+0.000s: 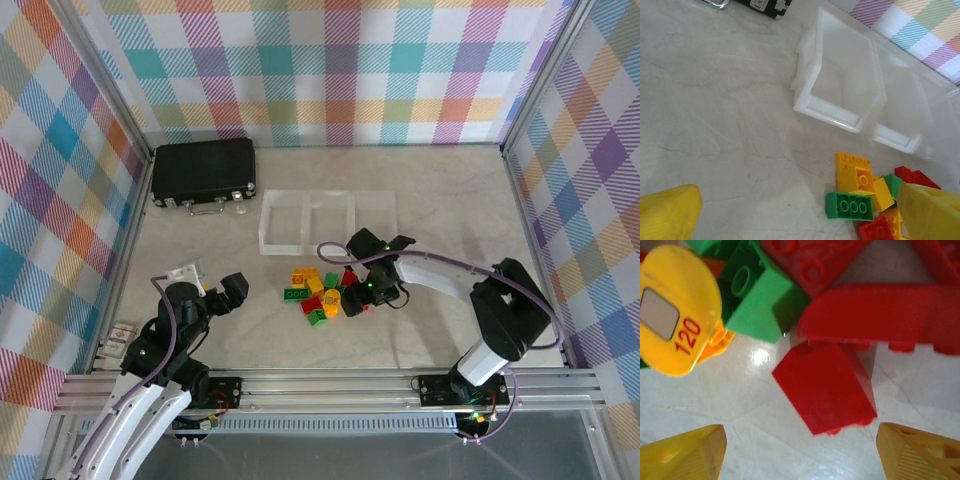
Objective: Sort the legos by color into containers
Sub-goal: Pick up the lego from the bottom-center of the table, then place the lego in the container, then pick up the lego from the center of the table.
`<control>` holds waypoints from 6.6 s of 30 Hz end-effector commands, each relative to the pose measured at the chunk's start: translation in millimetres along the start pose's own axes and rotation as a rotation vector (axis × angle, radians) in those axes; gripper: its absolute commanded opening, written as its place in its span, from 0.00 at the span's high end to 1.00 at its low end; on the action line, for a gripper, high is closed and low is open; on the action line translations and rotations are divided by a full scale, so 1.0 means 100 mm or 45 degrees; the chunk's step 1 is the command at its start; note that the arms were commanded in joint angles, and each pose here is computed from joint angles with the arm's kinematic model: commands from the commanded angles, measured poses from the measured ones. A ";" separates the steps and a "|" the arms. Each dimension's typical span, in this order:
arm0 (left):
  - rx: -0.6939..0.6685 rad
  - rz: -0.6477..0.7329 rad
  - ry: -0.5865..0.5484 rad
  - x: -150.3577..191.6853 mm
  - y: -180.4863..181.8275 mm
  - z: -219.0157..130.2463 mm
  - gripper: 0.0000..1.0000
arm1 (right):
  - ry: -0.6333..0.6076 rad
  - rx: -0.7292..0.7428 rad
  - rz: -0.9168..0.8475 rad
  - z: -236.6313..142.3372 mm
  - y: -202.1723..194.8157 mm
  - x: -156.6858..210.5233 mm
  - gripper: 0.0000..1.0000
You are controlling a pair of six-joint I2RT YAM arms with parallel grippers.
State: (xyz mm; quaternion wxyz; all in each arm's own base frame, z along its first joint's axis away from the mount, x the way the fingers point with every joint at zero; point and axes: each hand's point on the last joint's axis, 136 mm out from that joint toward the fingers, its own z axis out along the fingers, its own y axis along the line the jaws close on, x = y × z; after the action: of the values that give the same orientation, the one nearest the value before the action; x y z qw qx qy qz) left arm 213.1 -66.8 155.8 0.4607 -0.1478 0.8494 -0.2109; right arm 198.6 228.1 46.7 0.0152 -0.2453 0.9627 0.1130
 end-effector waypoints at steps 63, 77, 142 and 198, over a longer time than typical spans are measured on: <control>-0.021 -0.026 0.004 0.19 0.17 -0.04 0.00 | -0.247 0.356 -0.118 -0.75 0.03 -0.32 0.75; -0.056 0.012 0.063 0.21 0.16 0.00 0.00 | -0.525 0.355 0.161 -1.47 -0.65 -1.44 0.76; -0.025 0.009 0.144 0.21 0.02 0.08 0.00 | -0.486 0.248 0.940 -0.92 -0.75 -0.58 0.27; -0.044 0.039 0.097 0.18 0.08 0.07 0.00 | -0.378 0.328 1.097 0.14 -0.44 -0.47 0.55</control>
State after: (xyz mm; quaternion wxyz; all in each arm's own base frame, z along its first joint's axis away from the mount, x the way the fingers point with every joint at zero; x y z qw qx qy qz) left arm 207.5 -69.2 134.1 0.4201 -0.1450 0.8732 -0.1999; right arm 261.7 213.4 30.7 0.1377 0.2013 0.9695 0.0247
